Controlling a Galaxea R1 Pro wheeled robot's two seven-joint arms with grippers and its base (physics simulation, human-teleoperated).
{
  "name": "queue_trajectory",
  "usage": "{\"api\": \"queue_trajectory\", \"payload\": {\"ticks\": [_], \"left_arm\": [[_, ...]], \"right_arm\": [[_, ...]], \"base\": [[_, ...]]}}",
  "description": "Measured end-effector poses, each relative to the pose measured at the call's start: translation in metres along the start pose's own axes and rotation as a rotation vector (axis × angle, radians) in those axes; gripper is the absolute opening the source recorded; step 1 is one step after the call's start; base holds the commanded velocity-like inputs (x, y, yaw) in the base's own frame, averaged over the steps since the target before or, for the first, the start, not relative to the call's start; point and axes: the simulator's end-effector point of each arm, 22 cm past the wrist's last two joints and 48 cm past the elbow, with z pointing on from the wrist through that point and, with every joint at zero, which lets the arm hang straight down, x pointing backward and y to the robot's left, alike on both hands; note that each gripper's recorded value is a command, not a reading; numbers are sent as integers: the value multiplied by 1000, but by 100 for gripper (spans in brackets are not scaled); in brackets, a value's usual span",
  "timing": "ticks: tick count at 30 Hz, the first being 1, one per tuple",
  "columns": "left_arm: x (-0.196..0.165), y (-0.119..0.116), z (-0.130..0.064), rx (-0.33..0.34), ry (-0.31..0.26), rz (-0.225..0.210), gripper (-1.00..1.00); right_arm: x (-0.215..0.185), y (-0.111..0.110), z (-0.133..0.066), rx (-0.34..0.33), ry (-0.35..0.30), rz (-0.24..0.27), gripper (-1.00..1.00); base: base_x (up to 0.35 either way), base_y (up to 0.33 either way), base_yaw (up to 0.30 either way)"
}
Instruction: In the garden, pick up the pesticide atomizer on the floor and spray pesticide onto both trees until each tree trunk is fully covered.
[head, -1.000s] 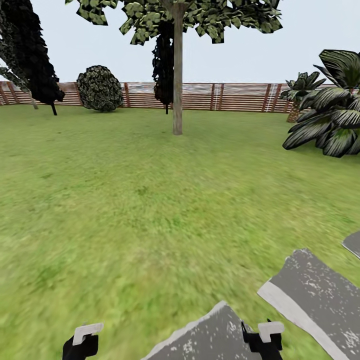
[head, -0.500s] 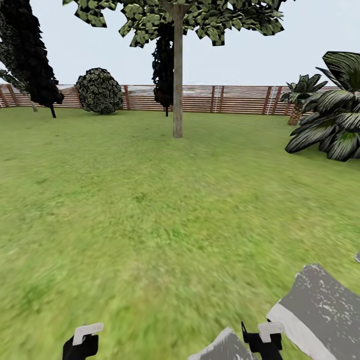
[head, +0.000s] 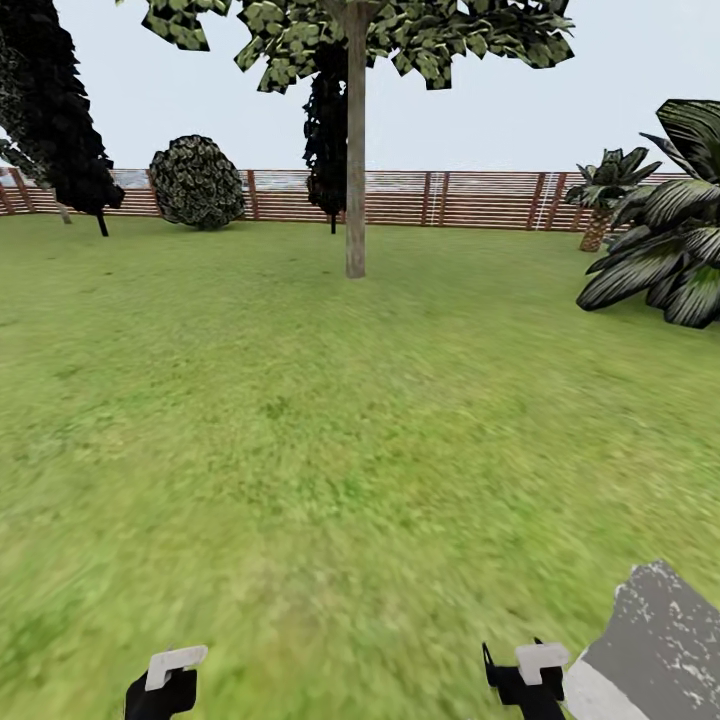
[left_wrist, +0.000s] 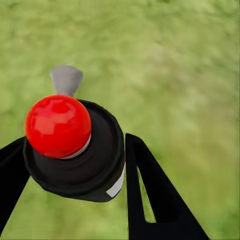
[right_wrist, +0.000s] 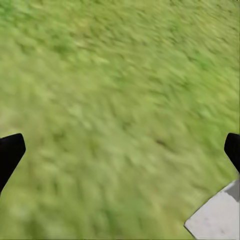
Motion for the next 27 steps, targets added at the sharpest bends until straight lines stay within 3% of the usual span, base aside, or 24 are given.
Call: {"api": "queue_trajectory", "payload": {"ticks": [27], "left_arm": [[0,0,0,-1,1,-1,-100]], "right_arm": [[0,0,0,0,0,0,100]], "base": [[340,0,0]]}}
